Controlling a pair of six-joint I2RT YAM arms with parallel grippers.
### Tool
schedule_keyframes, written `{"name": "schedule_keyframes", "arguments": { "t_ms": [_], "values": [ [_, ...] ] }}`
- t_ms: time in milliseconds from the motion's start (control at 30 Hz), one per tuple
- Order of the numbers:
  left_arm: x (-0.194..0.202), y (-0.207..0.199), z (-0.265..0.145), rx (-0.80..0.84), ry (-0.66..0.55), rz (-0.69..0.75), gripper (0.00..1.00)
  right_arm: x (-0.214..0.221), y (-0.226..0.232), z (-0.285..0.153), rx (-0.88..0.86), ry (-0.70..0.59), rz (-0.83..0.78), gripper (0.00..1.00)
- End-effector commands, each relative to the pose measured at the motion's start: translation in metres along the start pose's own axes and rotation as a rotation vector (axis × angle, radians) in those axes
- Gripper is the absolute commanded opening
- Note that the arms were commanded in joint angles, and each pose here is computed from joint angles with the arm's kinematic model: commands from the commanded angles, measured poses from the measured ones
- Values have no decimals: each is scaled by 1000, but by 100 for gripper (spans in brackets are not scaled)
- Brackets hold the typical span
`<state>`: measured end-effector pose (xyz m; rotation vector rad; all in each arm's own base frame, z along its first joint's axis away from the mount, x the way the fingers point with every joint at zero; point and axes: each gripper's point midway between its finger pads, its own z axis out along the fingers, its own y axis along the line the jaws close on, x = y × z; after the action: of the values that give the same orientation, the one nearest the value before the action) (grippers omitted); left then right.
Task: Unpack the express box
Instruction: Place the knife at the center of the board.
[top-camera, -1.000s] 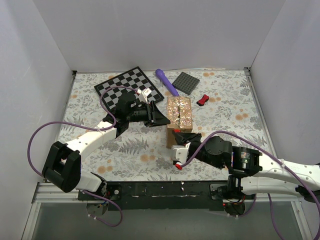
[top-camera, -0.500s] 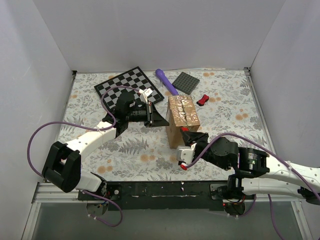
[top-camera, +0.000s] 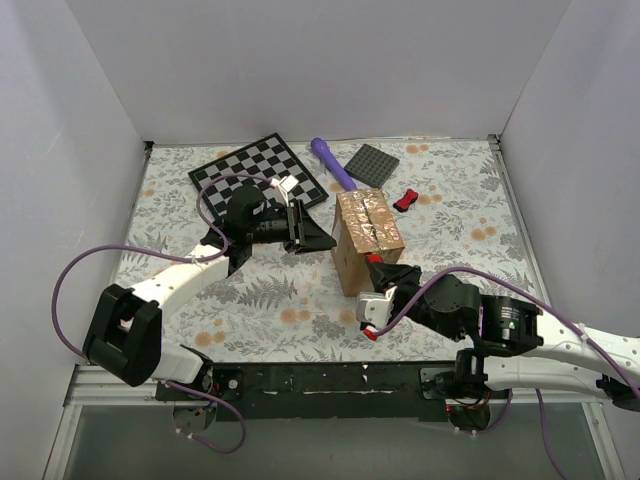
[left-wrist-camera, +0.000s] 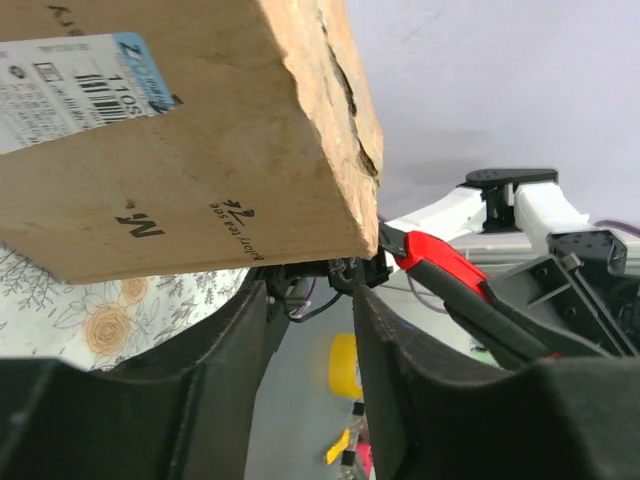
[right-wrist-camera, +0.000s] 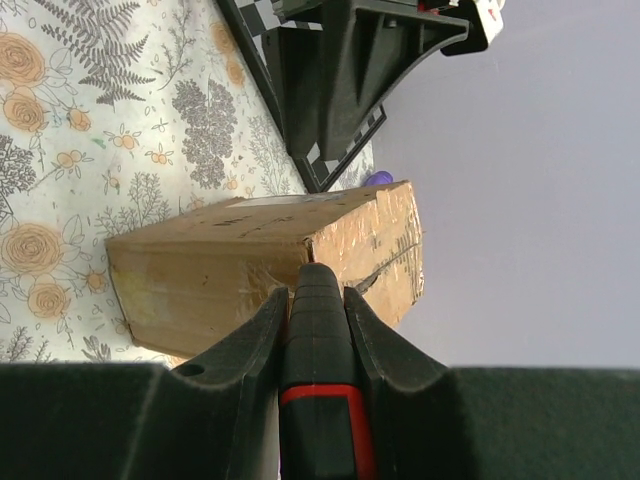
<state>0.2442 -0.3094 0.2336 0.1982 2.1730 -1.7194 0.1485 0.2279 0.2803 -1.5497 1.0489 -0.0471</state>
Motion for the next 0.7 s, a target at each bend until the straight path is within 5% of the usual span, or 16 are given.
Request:
{"name": "schedule_keyframes", "arguments": {
  "t_ms": [0,133,467,667],
  "values": [
    [-12,-12,-11,10,-78,27,46,1,-2,5,12,14,12,1],
    [-17,-5,-15,-35,-117,33,56,-28,-33,-5,90,-100,111,1],
    [-31,8,-34,-105,-260,-1,57,-92,-102,-32,251,-381,418,1],
    [-33,8,-42,-118,-310,0,57,-7,-158,-45,783,21,627,1]
  ]
}}
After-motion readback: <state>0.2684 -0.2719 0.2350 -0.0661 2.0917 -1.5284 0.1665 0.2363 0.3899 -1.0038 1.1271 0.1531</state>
